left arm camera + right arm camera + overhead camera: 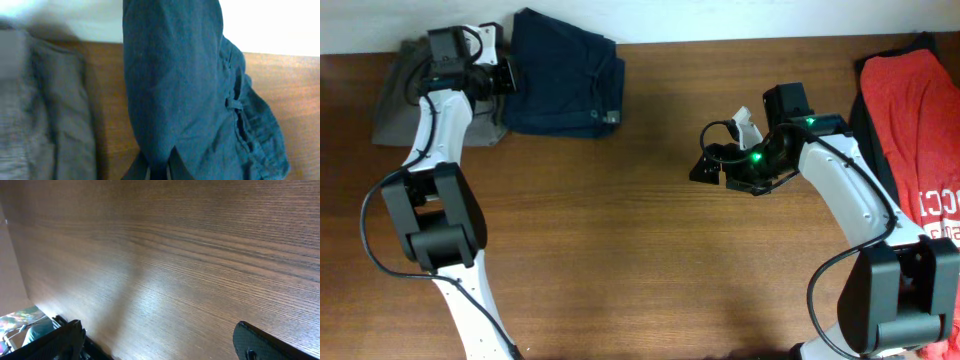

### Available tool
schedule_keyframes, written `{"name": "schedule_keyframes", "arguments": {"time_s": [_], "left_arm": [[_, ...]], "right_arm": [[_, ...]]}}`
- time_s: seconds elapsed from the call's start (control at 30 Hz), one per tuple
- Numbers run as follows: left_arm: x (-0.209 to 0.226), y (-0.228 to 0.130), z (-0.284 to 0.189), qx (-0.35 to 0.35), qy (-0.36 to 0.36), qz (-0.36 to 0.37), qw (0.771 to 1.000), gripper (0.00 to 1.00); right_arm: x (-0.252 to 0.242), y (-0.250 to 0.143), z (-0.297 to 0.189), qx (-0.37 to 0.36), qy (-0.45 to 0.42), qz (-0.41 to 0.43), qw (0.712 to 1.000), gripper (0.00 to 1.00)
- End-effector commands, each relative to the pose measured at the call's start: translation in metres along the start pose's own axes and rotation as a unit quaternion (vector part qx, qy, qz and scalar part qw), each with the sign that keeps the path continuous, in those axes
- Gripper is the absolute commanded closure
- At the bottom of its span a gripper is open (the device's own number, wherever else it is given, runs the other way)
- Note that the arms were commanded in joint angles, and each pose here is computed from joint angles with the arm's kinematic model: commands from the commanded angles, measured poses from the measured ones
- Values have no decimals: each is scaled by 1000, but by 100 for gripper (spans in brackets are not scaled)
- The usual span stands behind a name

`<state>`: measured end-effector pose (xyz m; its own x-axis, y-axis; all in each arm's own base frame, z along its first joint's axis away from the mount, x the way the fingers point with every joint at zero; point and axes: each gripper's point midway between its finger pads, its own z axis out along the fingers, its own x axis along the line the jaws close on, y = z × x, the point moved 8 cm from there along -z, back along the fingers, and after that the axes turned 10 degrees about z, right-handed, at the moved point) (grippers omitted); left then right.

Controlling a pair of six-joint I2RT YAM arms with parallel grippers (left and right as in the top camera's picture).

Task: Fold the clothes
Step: 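Carry the folded shorts left with the left gripper onto the grey garment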

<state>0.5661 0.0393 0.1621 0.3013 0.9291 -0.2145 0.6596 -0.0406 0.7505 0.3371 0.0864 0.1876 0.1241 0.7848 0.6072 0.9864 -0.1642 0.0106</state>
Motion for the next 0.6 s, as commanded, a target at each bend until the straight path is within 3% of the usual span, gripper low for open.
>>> {"name": "schedule_keyframes", "arguments": {"time_s": [0.0,0.57], "left_arm": [[14,20,-15,-32,16,14,999,99],[30,50,-60,-33,36,-4,999,99]], "right_arm": [[-1,-1,0,2,-5,-3,1000,1],[-1,-1,0,4,-5,-2,1000,1]]}}
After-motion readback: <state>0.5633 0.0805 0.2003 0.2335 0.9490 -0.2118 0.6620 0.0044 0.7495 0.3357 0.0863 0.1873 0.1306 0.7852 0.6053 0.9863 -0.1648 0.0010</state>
